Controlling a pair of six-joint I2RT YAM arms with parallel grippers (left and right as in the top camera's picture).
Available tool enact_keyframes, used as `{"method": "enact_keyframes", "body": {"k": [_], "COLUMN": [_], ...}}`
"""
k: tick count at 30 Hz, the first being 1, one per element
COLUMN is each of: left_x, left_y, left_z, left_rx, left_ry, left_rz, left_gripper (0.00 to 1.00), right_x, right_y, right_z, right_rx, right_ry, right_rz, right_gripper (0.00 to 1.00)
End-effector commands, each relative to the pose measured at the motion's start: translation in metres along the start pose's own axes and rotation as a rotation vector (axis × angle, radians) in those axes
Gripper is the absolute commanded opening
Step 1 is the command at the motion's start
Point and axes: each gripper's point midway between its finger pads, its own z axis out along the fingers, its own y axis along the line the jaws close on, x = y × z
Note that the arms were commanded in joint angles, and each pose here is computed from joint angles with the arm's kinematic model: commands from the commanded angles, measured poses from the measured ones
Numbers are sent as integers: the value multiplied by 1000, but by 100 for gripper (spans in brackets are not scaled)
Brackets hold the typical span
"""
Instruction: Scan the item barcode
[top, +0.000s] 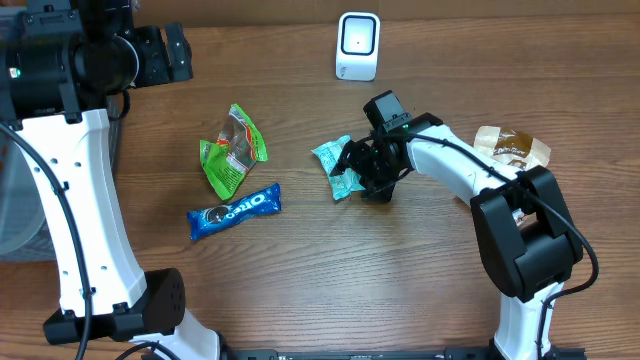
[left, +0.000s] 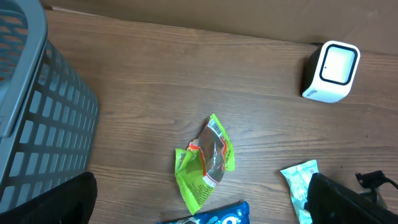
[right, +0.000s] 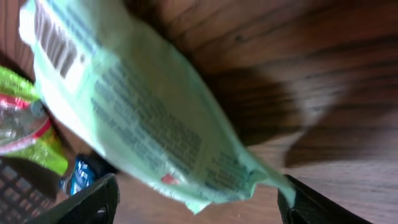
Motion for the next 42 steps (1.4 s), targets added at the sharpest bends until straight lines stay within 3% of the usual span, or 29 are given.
{"method": "enact_keyframes", "body": {"k": [1, 7, 16, 27, 32, 42], "left_x": [-1, -1, -1, -1, -1, -1], "left_y": [0, 0, 0, 0, 0, 0], "left_z": [3, 3, 3, 3, 3, 3], "left_rx": [-3, -3, -3, -3, -3, -3], "left_ry": [4, 4, 4, 4, 4, 4], "left_rz": [-10, -10, -10, -10, -10, -10], "left_gripper": [100, 100, 100, 100, 100, 100], "right_x": [-21, -59, -85, -106, -122, -111], "right_y": [-18, -46, -4, 19, 7, -10], "right_z": [-2, -18, -39, -77, -50, -19], "right_rx": [86, 187, 101, -140, -135, -169], "right_ry": [-120, -261, -308, -266, -253, -170], "right_rz": [35, 35, -413, -433, -405, -299], "right_gripper": [79, 72, 78, 89, 89, 88]}}
